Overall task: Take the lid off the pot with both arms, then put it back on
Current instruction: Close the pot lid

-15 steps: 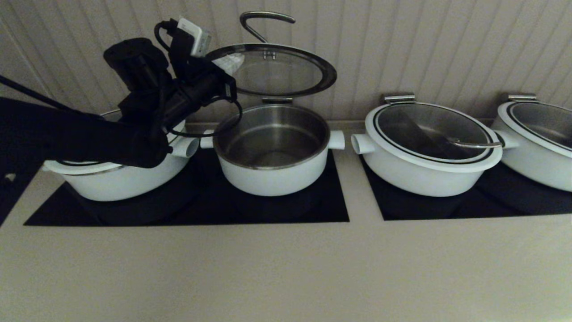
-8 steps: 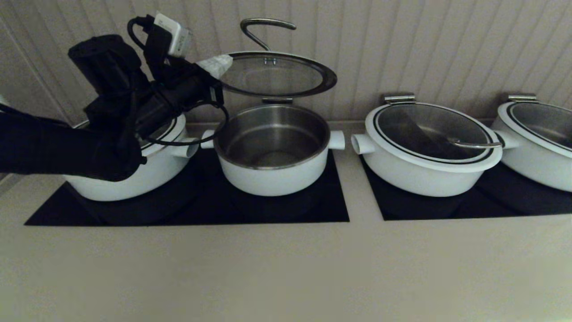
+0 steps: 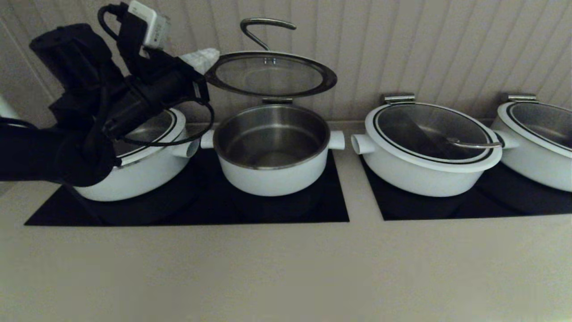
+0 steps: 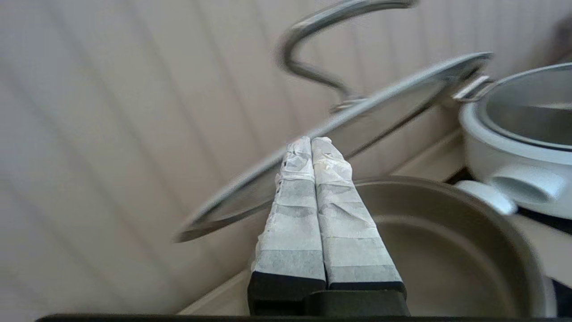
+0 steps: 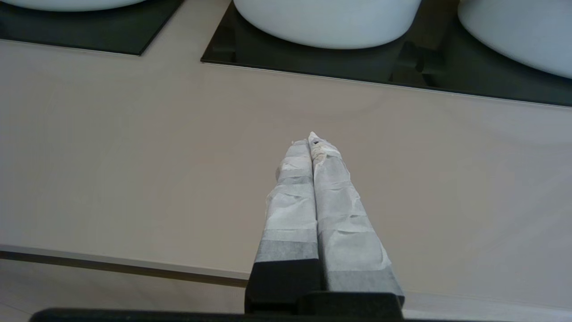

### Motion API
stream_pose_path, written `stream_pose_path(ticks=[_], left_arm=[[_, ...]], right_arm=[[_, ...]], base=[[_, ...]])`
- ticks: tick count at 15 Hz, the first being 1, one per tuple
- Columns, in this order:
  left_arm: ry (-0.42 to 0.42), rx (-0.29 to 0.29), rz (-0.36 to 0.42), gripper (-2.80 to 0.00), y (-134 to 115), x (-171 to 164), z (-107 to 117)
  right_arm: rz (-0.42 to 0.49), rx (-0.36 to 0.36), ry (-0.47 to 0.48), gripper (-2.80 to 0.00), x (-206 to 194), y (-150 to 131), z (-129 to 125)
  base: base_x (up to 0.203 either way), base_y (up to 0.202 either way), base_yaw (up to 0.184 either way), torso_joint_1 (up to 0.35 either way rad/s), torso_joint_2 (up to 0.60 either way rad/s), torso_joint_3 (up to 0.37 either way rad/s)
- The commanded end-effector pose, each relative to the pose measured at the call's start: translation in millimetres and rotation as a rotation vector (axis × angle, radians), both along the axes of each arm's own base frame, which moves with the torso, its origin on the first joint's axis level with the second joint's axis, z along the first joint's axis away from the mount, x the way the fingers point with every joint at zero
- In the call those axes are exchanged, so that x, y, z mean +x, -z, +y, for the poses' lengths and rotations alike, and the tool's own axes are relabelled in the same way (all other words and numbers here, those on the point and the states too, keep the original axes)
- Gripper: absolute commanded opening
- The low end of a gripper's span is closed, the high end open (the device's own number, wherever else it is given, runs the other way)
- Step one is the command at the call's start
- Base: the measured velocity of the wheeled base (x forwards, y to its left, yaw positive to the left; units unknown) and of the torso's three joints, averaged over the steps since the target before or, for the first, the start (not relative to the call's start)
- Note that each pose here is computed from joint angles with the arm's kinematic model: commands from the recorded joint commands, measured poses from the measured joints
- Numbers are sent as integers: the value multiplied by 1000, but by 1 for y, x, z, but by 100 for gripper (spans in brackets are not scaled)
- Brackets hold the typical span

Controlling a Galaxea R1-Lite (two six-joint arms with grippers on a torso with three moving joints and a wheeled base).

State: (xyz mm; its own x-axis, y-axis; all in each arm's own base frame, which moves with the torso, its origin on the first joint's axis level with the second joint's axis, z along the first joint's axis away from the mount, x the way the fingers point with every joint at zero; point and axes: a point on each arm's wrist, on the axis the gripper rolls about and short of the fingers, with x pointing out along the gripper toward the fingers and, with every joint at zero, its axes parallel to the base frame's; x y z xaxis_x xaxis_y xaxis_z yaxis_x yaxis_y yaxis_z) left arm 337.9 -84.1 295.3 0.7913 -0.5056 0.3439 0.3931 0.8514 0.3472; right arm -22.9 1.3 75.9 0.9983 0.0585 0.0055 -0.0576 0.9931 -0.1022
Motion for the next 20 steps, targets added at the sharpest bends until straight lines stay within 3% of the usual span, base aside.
stream_pose_path(ticks=[1,8,13,20], left_arm=[[-20,-2,-33,-280,-15,-3,8],[-37,51,-100,-280,-57,19,14],[-9,167,-96,-280,-45,39,17],[-17,179,-61,-280,-31,53,21]], right_arm=[[1,-1,-1,-280,0,0,0],[1,-1,-1,-280,0,0,0],[1,-1,-1,-280,0,0,0],[1,-1,-1,-280,0,0,0]], base=[[0,0,0,0,0,0],[0,0,0,0,0,0],[0,0,0,0,0,0],[0,0,0,0,0,0]])
